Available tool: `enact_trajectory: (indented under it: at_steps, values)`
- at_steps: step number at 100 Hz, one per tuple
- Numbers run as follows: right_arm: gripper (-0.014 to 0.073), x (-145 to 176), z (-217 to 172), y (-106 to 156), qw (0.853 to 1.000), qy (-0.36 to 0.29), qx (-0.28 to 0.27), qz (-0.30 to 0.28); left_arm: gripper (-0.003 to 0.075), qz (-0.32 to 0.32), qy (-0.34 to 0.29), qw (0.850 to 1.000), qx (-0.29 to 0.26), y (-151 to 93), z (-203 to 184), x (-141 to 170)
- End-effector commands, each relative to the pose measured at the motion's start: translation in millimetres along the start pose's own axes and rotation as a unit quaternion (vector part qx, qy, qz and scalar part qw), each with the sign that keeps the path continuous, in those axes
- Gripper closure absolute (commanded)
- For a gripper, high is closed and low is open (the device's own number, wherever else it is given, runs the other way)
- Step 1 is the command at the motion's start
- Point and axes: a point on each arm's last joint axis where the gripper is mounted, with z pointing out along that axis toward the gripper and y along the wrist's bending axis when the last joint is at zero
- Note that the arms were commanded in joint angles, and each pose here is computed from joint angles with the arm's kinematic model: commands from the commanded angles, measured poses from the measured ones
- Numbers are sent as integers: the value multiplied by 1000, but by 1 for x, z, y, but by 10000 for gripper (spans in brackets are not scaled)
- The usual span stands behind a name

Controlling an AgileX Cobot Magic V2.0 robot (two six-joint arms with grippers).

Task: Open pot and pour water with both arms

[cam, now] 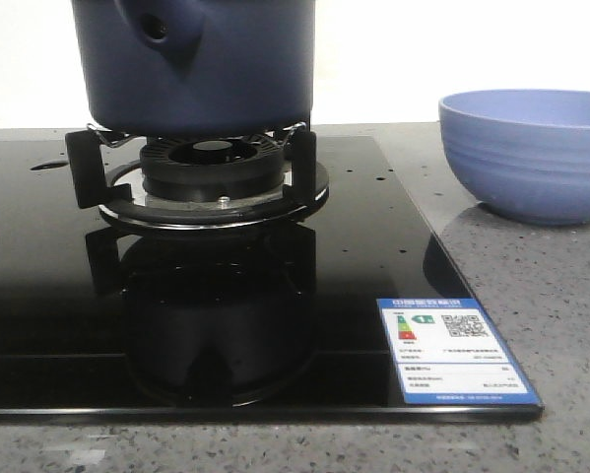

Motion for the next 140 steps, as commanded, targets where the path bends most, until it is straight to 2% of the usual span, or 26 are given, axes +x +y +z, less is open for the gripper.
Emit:
enact_trajectory:
  at_steps: [1, 103, 140]
  values:
    - [659, 1, 0, 1, 999, -35, -3, -6, 741, -5, -31, 1000, 1, 1, 0, 4]
    - [659, -1, 0, 1, 999, -44, -3, -5, 741, -5, -44, 999, 1, 1, 0, 1]
    - [659, -2, 0, 1, 998, -52, -7, 35, 741, -8, -77, 997, 2, 1, -1, -4]
